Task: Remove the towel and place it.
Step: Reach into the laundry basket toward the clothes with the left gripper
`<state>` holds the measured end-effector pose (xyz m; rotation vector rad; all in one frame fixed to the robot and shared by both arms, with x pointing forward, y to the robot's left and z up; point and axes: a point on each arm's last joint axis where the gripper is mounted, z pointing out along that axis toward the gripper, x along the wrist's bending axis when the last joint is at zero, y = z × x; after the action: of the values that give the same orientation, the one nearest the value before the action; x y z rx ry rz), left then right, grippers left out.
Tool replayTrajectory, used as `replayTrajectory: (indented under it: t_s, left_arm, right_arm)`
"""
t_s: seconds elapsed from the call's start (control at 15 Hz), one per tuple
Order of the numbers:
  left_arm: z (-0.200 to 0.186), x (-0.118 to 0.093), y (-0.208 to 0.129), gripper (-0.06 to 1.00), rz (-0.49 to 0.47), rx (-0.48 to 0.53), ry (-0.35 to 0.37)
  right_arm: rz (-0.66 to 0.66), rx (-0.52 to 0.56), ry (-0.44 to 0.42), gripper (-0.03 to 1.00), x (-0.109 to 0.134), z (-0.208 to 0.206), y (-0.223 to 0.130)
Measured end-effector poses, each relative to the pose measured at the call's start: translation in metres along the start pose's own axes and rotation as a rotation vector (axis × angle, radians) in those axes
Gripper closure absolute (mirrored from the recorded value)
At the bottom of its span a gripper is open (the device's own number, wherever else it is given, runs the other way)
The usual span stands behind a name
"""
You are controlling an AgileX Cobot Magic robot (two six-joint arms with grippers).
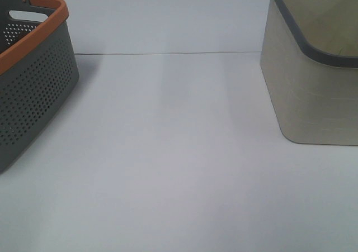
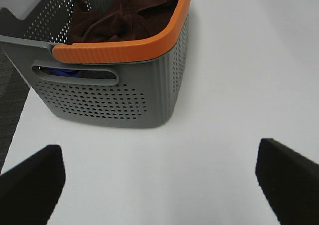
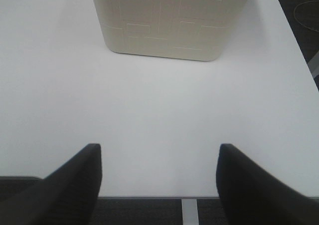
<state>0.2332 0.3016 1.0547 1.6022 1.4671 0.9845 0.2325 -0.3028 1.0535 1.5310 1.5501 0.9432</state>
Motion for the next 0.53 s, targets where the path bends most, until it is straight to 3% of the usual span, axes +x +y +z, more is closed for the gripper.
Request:
replayTrajectory:
  t_s: [0.53]
  left_arm:
    - [0.0000,0.0000,0.0000,-0.05,0.000,0.000,0.000]
  right_arm:
    - [0.000,0.000,0.000,0.39,0.0000,0.0000,0.0000]
